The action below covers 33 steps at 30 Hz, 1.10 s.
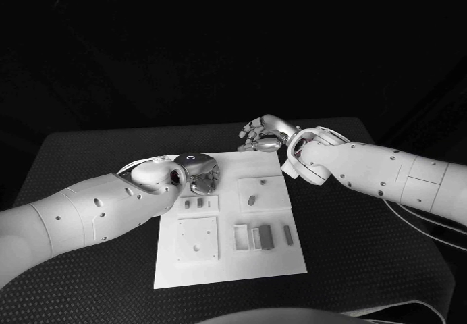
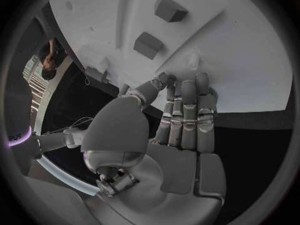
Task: Assemble the parts on the task board
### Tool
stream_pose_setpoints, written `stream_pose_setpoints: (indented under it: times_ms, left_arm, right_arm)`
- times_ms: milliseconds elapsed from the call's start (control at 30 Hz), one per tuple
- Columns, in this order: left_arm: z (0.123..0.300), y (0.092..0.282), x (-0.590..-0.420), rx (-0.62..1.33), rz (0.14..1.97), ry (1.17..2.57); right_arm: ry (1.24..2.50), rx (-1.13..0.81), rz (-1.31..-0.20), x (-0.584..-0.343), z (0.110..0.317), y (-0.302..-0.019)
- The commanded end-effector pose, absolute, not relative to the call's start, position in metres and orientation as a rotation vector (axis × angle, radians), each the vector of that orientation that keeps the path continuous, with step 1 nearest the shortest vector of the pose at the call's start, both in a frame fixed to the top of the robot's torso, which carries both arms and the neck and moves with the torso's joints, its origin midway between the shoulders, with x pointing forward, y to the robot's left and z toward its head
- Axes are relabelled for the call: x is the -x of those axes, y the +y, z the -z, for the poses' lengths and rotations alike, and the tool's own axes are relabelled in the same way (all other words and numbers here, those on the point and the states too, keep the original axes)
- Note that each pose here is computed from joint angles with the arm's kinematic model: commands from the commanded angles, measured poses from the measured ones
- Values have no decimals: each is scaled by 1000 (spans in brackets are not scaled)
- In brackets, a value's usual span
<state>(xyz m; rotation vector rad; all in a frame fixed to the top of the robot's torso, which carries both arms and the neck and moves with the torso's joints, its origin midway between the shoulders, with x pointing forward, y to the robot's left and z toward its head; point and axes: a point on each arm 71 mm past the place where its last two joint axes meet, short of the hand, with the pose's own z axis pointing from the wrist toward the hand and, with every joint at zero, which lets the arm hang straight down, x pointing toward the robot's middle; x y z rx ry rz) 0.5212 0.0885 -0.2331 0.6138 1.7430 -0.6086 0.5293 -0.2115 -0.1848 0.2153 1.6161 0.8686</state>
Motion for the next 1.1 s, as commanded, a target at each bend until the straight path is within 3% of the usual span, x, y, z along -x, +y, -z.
stream_pose_setpoints:
  times_ms: [33, 1100]
  left_arm:
    - [244, 89, -518, -655, 584, 1806]
    - [255, 90, -515, -658, 586, 1833]
  right_arm:
    - [1611, -208, -880, -529, 184, -210]
    - [1611, -211, -881, -528, 184, -211]
